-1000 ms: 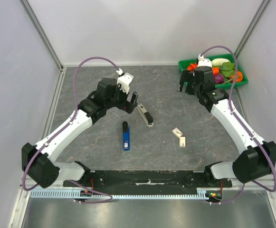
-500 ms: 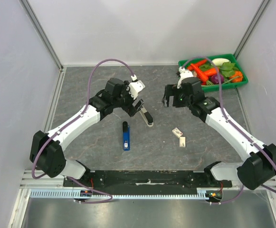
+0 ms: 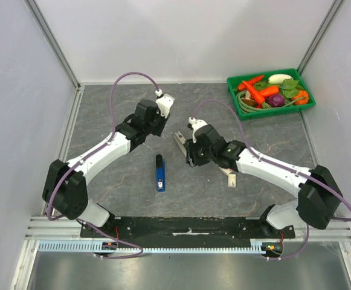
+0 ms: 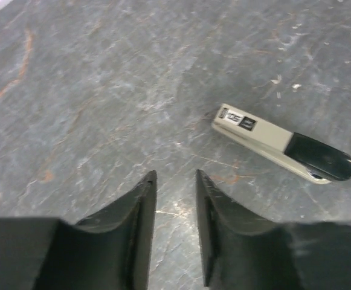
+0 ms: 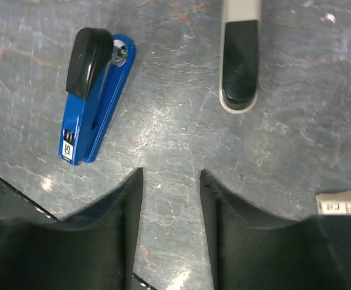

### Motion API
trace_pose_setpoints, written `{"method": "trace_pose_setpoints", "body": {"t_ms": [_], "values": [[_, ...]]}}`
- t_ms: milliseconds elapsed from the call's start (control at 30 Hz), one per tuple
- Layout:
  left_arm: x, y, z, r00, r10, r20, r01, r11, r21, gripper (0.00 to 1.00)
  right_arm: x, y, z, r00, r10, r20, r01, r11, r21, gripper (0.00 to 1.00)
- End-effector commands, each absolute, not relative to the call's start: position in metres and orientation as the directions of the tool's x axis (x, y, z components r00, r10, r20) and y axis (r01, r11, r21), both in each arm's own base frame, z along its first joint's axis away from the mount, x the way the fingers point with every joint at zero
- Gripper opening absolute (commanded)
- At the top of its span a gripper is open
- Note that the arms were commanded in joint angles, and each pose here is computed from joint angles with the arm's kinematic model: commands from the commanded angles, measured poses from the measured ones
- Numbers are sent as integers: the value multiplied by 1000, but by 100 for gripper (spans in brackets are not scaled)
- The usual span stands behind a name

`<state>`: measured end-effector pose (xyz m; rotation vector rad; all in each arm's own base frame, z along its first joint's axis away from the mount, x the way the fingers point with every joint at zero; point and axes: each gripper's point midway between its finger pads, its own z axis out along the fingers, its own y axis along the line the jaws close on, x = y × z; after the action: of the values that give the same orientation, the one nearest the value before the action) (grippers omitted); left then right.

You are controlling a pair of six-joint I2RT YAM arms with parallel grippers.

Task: Unload the staples from the stapler

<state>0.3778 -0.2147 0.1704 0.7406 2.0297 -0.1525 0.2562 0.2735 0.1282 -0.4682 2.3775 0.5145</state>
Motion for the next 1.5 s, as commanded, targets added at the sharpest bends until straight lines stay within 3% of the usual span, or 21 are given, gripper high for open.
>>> {"method": "trace_pose_setpoints", "body": {"t_ms": [0,100,133,200,433,700,1133,1267,1367,1467], "values": [[387,-200,209,-426,220,-878,350,935,65,29,261,295,123,-721,-152,-676,-438,856,275,34],[377,-193,219,-426,157,-891,311,950,19,17,264,304,107,-738,-160,-656,-429,861,272,4],[374,-191,224,-421,139,-896,303,953,6,13,267,307,102,-744,-157,-650,-420,866,272,0],[367,-187,229,-420,114,-900,287,958,-12,2,273,311,92,-750,-144,-646,-402,874,272,0],[341,-177,223,-475,29,-880,242,965,-99,2,301,313,67,-750,-132,-648,-324,928,186,0],[329,-184,183,-570,29,-821,257,956,-144,2,355,269,50,-762,-52,-646,-169,978,122,0],[334,-239,177,-549,88,-831,483,845,-230,2,450,220,52,-750,35,-661,-50,993,109,0],[346,-262,174,-517,127,-846,577,782,-235,13,457,219,49,-759,5,-651,-79,992,100,0],[359,-282,164,-504,178,-845,638,736,-225,42,446,213,62,-757,-6,-653,-93,991,98,7],[373,-296,161,-471,209,-857,683,701,-204,56,423,200,85,-744,14,-668,-79,991,109,47]]}}
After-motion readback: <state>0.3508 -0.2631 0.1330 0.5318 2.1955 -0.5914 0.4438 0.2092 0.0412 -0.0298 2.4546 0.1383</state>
